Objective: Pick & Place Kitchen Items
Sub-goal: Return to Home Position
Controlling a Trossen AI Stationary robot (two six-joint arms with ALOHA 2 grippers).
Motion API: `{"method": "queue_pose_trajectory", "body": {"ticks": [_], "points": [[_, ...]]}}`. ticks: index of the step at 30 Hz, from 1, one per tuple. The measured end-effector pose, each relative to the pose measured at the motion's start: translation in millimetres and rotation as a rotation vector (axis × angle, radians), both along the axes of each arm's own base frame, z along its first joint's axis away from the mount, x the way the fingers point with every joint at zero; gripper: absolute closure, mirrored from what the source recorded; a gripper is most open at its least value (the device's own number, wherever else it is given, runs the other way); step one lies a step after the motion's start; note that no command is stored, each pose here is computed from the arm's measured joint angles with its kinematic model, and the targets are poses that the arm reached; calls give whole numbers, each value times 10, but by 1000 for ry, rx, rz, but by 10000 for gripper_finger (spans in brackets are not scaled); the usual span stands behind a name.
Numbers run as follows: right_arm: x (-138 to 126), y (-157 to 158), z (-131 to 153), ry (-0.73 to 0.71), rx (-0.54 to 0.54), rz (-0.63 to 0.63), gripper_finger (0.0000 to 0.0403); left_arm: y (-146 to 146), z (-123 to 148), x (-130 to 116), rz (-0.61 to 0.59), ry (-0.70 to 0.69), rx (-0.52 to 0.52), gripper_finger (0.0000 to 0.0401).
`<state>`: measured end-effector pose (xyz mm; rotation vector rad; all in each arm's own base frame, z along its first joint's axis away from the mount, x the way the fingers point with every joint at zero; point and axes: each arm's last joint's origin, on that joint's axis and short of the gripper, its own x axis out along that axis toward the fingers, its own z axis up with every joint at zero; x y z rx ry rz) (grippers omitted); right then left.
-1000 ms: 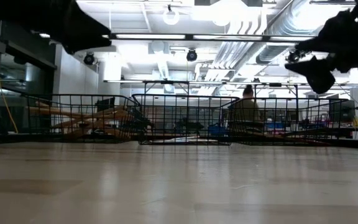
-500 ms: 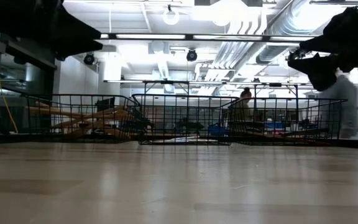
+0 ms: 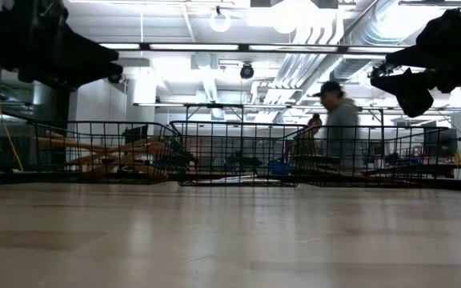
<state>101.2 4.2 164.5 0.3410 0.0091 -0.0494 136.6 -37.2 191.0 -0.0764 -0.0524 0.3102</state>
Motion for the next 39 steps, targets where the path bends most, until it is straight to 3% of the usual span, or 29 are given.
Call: {"method": "queue_pose_trajectory", "body": {"ticks": [9,13,33,39], "points": [[0,0,-1,1,0,0,164,54,-53,-177,-81,-88,26,174],[0,0,-2,1,0,0,164,44,-7,-229,-192,-124,79,174],[0,0,-3,2,0,0,164,56,-181,-458,-491,6,113,174],[1,0,-4,2,0,-2,164,-1,-200,-476,-698,17,189,174]]}}
